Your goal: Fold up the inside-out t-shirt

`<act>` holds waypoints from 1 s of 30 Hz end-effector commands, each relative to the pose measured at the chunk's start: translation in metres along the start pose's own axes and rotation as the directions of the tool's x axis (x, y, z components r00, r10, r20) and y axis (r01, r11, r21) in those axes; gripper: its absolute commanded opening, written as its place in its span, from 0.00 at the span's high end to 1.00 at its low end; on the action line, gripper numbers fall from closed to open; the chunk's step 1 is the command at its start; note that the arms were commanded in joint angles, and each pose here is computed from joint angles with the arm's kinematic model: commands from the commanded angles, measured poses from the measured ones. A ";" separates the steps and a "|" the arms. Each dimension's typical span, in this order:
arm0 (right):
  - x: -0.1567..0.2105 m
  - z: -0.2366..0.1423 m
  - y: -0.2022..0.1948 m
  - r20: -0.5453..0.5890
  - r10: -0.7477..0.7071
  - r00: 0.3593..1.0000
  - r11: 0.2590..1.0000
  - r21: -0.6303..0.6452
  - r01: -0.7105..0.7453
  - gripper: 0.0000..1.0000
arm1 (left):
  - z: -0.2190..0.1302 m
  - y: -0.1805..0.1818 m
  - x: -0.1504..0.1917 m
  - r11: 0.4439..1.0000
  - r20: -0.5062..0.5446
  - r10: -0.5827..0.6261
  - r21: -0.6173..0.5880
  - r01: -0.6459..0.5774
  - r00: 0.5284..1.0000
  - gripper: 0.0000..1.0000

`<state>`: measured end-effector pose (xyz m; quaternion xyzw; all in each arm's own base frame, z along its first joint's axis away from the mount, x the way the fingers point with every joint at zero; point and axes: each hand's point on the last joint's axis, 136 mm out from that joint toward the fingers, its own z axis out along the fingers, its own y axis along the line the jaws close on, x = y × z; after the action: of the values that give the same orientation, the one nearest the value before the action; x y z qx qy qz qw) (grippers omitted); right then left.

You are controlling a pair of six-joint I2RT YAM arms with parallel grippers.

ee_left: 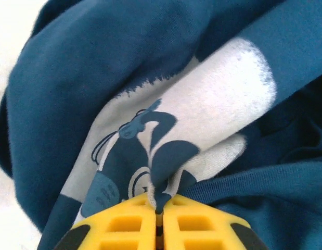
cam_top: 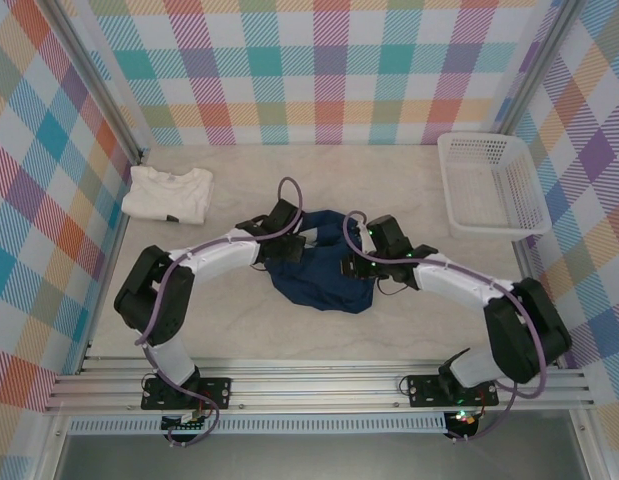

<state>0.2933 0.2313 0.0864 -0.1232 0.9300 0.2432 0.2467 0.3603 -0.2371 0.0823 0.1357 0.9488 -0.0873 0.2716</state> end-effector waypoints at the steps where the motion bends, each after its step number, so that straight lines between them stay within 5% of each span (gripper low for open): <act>1: -0.046 -0.010 0.010 0.144 -0.106 0.984 0.994 0.016 0.105 0.97 | -0.035 -0.008 -0.029 0.988 0.127 -0.081 0.139 0.063 0.989 1.00; 6: -0.093 -0.067 0.022 0.323 -0.224 0.919 0.973 0.019 0.230 1.00 | -0.098 0.018 -0.076 0.945 0.307 -0.256 0.280 0.170 0.917 1.00; 11: -0.151 -0.147 0.055 0.542 -0.292 0.788 0.929 -0.033 0.367 1.00 | -0.189 0.060 -0.126 0.894 0.537 -0.424 0.379 0.241 0.729 1.00; 15: -0.151 -0.193 0.066 0.622 -0.284 0.730 0.910 -0.064 0.410 1.00 | -0.238 0.088 -0.121 0.882 0.638 -0.469 0.367 0.294 0.611 1.00; 17: -0.127 -0.185 0.061 0.592 -0.245 0.768 0.919 -0.110 0.378 1.00 | -0.236 0.086 -0.100 0.880 0.623 -0.471 0.377 0.288 0.625 1.00; 23: 0.002 -0.099 0.020 0.273 0.020 0.962 0.955 -0.292 0.063 0.95 | -0.128 0.045 0.023 0.839 0.264 -0.463 0.439 0.322 0.846 1.00; 26: 0.041 -0.074 0.004 0.184 0.132 0.974 0.955 -0.288 -0.075 0.88 | -0.097 0.045 0.063 0.832 0.179 -0.478 0.405 0.379 0.860 0.96; 30: 0.061 -0.063 -0.010 0.117 0.173 0.978 0.965 -0.219 -0.145 0.82 | -0.084 0.058 0.084 0.862 0.131 -0.465 0.292 0.415 0.875 0.69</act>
<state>0.2090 0.1799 0.0799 -0.0846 0.8958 0.3526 0.2571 0.2587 -0.1428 0.0825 -0.0672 0.9108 -0.2843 0.2916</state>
